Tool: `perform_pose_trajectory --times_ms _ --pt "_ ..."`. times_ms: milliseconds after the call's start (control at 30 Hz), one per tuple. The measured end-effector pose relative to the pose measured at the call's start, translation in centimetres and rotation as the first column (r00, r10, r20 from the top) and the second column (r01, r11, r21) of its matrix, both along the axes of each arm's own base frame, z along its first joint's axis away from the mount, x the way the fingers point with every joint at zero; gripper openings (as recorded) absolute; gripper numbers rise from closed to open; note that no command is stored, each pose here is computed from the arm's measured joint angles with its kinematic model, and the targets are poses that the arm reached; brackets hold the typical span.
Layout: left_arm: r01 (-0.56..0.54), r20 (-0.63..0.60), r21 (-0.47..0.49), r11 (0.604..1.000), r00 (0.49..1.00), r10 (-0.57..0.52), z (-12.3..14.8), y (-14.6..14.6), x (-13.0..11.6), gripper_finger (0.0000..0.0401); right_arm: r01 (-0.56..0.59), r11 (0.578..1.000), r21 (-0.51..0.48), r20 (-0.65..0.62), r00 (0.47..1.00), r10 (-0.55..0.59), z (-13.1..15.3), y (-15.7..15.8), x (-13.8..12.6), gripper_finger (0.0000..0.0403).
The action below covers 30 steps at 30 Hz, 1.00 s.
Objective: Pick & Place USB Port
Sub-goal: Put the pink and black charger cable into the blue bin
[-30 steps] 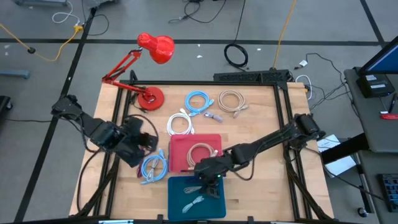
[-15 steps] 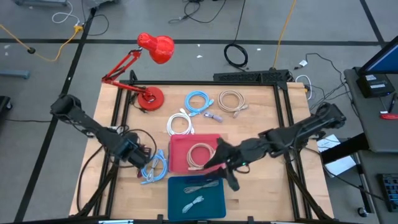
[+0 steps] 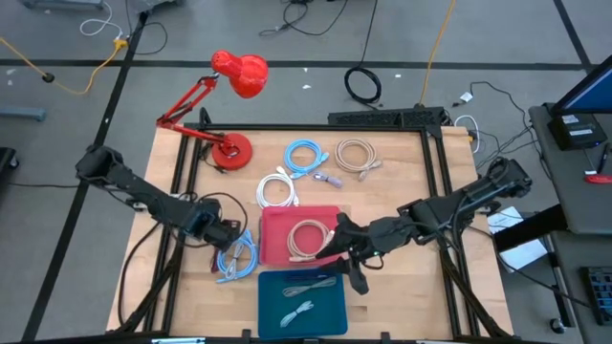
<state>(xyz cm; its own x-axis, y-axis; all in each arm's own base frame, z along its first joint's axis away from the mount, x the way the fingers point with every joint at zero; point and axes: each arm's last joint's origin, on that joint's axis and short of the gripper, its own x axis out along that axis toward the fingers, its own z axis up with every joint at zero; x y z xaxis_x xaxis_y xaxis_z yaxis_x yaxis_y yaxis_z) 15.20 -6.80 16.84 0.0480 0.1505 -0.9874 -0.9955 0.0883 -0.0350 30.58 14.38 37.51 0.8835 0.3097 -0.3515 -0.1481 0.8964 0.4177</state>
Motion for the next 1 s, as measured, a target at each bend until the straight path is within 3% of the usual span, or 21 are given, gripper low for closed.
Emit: perform_pose_trajectory --times_ms 400,700,867,1000 --pt "0.016 -0.024 -0.004 1.000 1.000 -0.016 -0.1 1.5 0.7 0.0219 -0.001 1.000 0.014 0.008 1.000 0.001 0.1 0.2 0.0 0.0130" --pt "0.030 -0.098 -0.075 0.997 0.994 -0.037 -1.3 1.4 0.1 0.0218 -0.005 1.000 0.013 0.009 1.000 0.005 0.1 0.4 -0.1 0.0130" --pt "0.018 -0.043 -0.154 0.988 0.999 -0.025 -3.1 0.9 -0.2 0.0218 -0.005 1.000 0.014 0.010 1.000 0.005 0.1 0.4 -0.1 0.0130" --pt "-0.009 -0.024 -0.160 0.987 1.000 0.005 -4.0 0.8 -0.7 0.0200 -0.005 1.000 0.016 0.014 1.000 0.005 0.2 0.4 -0.1 0.0130"
